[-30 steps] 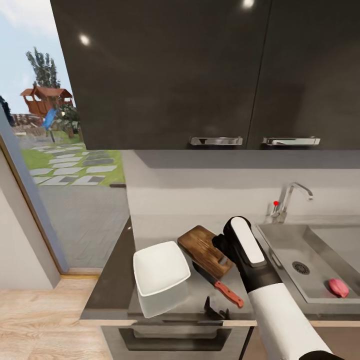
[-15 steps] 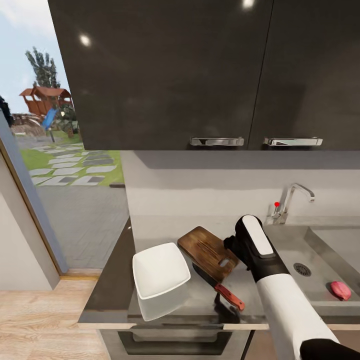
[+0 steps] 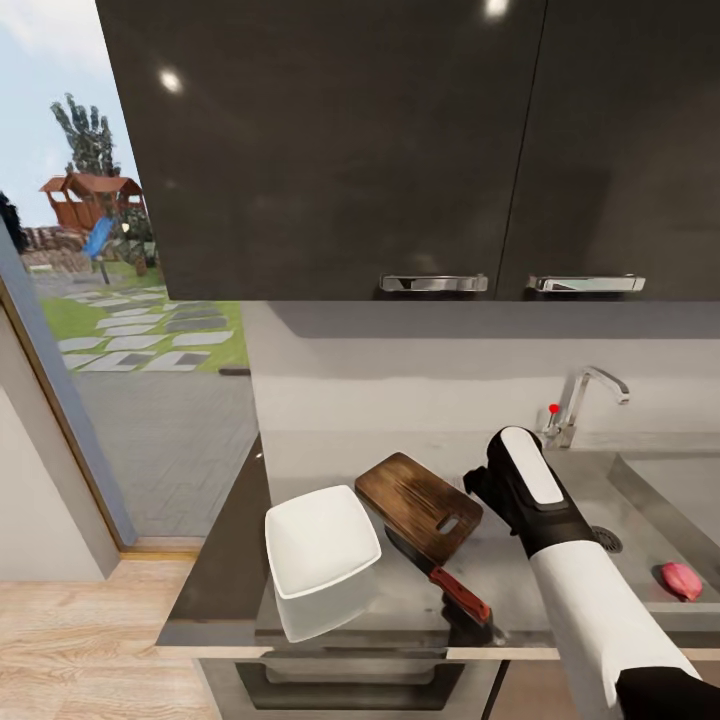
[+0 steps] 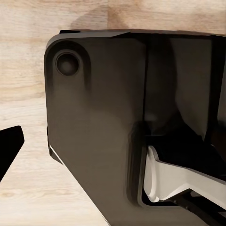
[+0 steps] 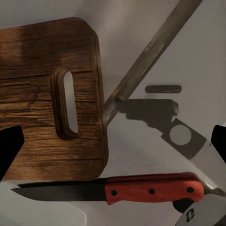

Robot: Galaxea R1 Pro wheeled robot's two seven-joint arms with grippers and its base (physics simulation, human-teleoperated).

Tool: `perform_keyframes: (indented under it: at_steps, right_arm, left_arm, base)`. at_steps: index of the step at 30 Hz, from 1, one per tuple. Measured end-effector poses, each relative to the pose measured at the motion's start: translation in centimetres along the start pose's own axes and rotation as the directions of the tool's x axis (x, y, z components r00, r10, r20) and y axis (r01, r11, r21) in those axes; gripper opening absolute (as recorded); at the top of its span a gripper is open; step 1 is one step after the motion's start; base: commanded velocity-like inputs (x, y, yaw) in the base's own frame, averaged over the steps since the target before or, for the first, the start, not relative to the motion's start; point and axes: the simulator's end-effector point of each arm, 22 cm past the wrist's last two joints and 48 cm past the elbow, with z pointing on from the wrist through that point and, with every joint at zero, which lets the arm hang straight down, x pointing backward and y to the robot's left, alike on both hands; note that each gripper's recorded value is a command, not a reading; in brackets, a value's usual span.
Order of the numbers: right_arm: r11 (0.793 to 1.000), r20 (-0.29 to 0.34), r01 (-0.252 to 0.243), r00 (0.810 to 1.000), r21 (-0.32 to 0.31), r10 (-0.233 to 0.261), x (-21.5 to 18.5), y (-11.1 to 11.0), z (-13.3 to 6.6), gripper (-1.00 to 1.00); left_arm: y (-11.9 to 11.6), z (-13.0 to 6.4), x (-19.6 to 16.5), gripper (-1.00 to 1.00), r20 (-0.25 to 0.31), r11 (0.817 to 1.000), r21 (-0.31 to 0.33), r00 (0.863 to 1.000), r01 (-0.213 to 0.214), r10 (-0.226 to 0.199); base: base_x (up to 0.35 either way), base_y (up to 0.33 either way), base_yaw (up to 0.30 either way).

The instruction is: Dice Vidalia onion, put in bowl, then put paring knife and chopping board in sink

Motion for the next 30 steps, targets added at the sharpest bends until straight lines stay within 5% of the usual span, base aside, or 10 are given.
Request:
perform_keyframes:
  at_steps: [30]
  right_arm:
    - [1.000, -0.022, 0.003, 1.000, 0.013, -0.002, 0.6, -0.3, 1.0, 1.00]
  left_arm:
    - [0.0, 0.0, 0.0, 1.00, 0.000, 1.000, 0.000, 1.000, 0.000, 0.000]
  base:
    - [0.023, 0.000, 0.000]
